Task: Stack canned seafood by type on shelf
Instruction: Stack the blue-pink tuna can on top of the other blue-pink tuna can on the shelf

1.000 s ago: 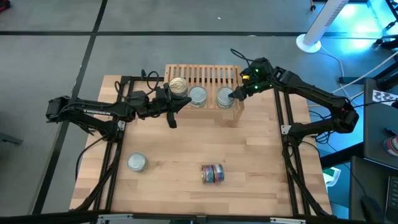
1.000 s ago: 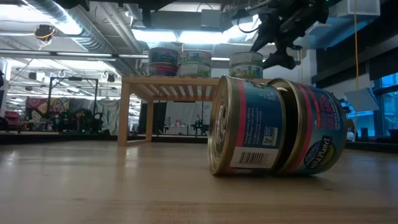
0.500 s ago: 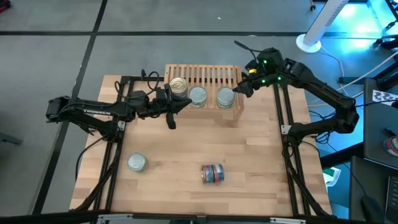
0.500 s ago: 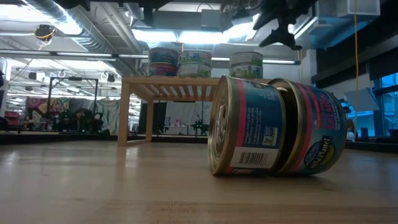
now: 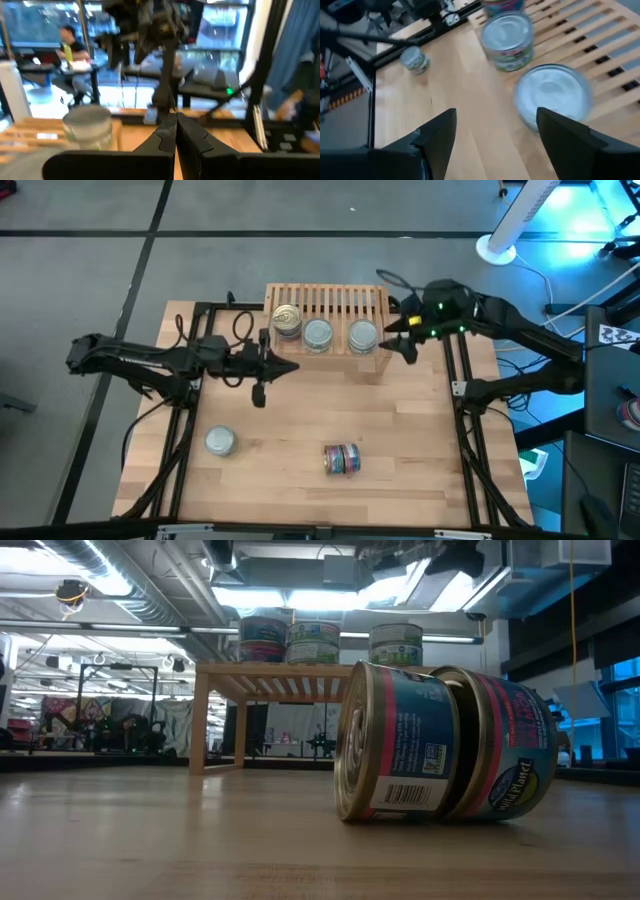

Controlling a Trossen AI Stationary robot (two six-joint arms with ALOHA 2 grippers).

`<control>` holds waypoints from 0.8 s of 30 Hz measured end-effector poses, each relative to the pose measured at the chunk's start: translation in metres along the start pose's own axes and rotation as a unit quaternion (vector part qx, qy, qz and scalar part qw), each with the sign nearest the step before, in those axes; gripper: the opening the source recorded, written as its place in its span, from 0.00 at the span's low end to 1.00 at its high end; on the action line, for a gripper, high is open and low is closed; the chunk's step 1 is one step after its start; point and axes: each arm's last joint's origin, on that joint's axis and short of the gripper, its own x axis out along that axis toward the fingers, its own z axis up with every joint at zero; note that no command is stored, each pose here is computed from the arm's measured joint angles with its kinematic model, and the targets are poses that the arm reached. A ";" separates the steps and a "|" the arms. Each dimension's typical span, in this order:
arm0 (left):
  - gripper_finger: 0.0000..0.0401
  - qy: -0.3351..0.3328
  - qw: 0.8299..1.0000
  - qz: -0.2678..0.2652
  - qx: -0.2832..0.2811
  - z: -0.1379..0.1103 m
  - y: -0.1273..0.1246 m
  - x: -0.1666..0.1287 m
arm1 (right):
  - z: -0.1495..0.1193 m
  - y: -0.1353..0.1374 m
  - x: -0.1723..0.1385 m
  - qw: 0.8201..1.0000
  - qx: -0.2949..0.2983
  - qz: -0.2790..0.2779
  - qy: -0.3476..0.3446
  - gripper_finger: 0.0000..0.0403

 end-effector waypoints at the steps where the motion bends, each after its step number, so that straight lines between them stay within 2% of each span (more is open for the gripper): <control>1: 0.01 0.012 1.000 -0.005 0.000 -0.001 -0.002 -0.002 | -0.002 0.006 0.001 1.000 -0.009 0.002 0.003 0.68; 10: 0.01 0.098 0.994 -0.038 -0.039 -0.016 -0.020 -0.009 | -0.021 0.060 0.021 0.996 -0.079 0.019 0.038 0.68; 16: 0.01 0.118 0.989 -0.061 -0.064 -0.025 -0.034 -0.003 | -0.038 0.093 0.036 0.996 -0.060 0.016 0.066 0.68; 24: 0.01 0.143 0.985 -0.080 -0.057 -0.035 -0.045 0.003 | -0.071 0.136 0.076 0.992 0.011 -0.012 0.127 0.68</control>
